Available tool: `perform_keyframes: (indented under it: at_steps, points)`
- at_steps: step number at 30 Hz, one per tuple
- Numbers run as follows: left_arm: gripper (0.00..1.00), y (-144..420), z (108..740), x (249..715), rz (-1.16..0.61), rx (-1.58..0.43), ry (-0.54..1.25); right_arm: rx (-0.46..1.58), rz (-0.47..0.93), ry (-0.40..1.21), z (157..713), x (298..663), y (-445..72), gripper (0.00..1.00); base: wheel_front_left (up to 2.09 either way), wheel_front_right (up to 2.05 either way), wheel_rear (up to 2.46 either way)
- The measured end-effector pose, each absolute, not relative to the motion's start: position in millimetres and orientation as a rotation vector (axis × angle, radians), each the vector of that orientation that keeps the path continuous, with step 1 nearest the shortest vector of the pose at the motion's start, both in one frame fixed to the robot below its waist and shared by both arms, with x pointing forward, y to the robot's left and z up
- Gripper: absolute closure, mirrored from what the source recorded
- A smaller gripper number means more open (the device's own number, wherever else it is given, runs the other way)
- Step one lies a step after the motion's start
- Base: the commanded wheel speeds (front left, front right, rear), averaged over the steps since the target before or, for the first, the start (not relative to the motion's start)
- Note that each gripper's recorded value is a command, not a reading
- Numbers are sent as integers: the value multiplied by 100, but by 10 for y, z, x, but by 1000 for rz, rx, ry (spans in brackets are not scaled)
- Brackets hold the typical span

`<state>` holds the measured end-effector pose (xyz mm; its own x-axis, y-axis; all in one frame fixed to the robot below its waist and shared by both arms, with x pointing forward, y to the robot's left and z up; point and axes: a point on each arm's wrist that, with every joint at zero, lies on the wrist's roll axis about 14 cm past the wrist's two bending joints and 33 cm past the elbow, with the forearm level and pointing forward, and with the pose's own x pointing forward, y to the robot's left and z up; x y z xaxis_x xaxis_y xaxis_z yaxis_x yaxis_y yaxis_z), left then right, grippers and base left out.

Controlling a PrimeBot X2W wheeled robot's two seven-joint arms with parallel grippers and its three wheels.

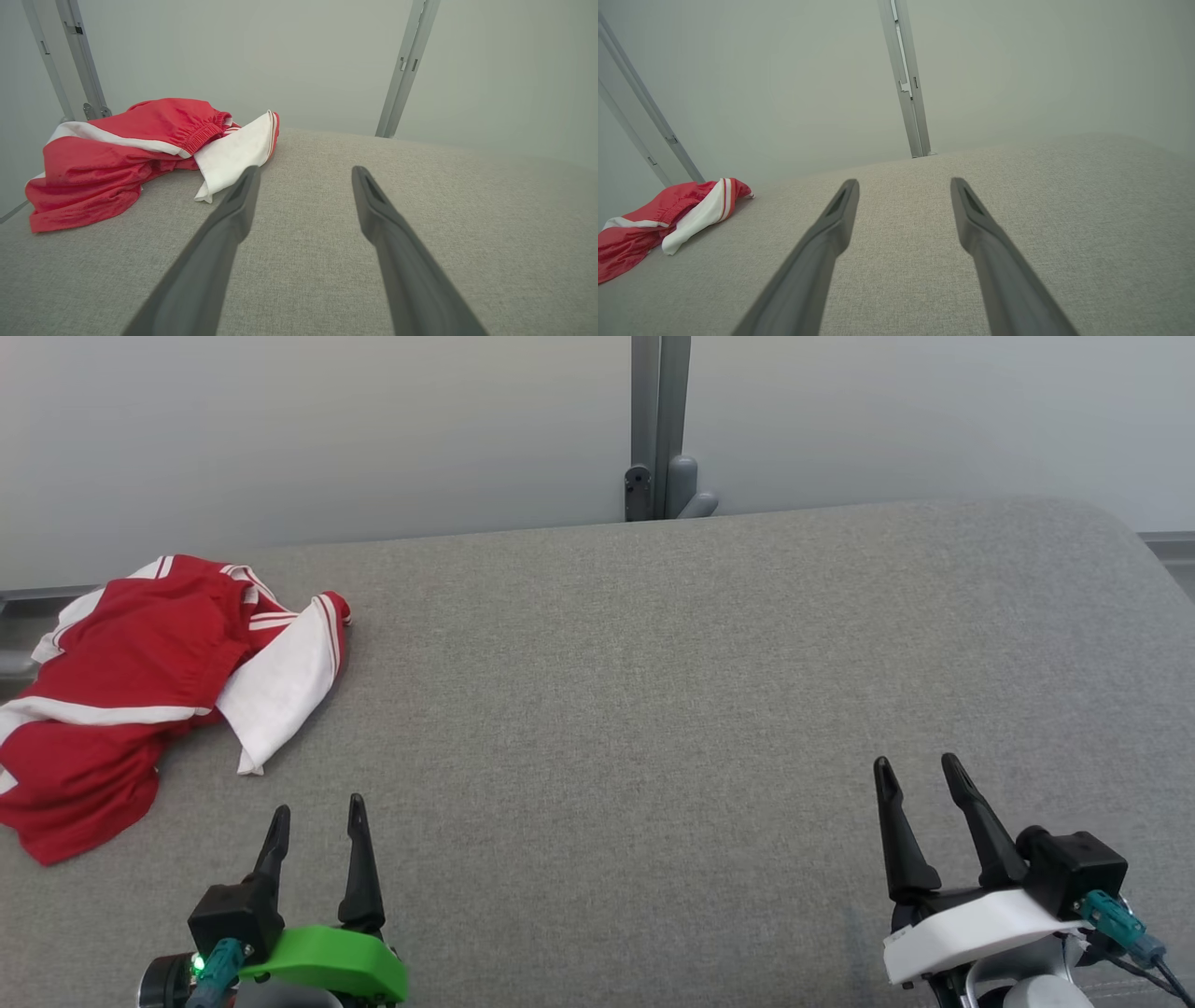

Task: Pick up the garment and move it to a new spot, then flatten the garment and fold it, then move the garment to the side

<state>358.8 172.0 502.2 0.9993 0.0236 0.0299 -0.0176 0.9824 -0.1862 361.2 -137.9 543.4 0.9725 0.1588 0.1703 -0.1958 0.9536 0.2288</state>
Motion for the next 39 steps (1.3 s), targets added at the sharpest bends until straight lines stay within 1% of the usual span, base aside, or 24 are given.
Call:
perform_keyframes:
  at_steps: [21, 39]
  points:
    - [0, 1757, 4913, 3531, 20, -79, -17, 104, 221, -167, 5392, 3588, -1271, 0, 0, 0, 0]
    - [0, 1756, 4908, 3533, 19, -80, -17, 100, 217, -162, 5373, 3604, -1283, 0, 0, 0, 0]
